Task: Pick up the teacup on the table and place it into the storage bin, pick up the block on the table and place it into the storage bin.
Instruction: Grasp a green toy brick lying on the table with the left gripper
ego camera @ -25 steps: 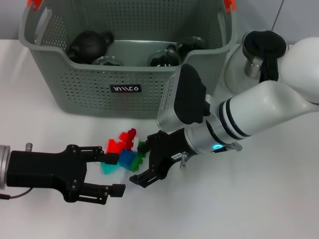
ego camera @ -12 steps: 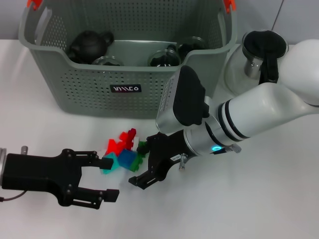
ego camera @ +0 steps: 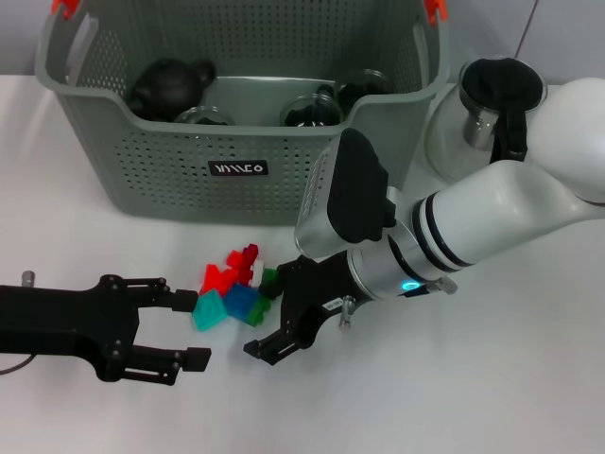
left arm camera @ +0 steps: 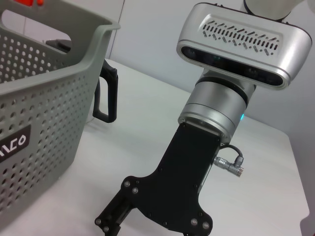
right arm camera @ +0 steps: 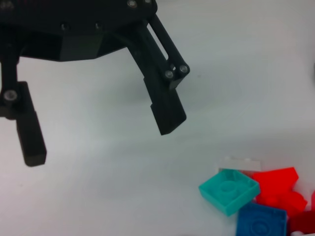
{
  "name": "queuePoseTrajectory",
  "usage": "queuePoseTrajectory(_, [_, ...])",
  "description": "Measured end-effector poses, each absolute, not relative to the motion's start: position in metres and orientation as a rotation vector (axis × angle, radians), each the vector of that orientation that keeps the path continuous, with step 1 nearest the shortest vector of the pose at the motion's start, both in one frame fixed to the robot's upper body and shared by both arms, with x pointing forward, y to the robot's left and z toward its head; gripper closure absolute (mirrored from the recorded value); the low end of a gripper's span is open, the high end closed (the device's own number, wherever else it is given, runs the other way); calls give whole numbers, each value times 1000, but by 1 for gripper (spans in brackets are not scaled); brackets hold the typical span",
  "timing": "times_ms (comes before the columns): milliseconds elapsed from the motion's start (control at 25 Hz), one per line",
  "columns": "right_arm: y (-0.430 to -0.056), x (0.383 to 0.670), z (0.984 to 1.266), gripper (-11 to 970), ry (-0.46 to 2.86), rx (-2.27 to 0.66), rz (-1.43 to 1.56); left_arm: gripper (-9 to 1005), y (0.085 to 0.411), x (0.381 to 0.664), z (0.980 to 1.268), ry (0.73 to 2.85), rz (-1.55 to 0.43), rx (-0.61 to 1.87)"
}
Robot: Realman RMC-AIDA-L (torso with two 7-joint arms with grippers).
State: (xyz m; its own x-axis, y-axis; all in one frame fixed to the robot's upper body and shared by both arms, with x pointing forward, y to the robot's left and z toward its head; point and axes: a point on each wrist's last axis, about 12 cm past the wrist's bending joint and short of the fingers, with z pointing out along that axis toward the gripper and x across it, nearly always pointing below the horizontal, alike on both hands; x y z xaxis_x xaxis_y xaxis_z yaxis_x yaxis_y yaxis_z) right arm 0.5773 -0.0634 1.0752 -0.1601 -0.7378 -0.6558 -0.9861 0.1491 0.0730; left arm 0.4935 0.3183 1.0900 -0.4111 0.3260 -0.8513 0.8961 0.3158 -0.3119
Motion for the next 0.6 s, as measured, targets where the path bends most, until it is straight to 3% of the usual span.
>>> queuePoseTrajectory(600, [-63,581,1077,78,1948,-1621,669,168,318,494,1091,1900,-1069,1082])
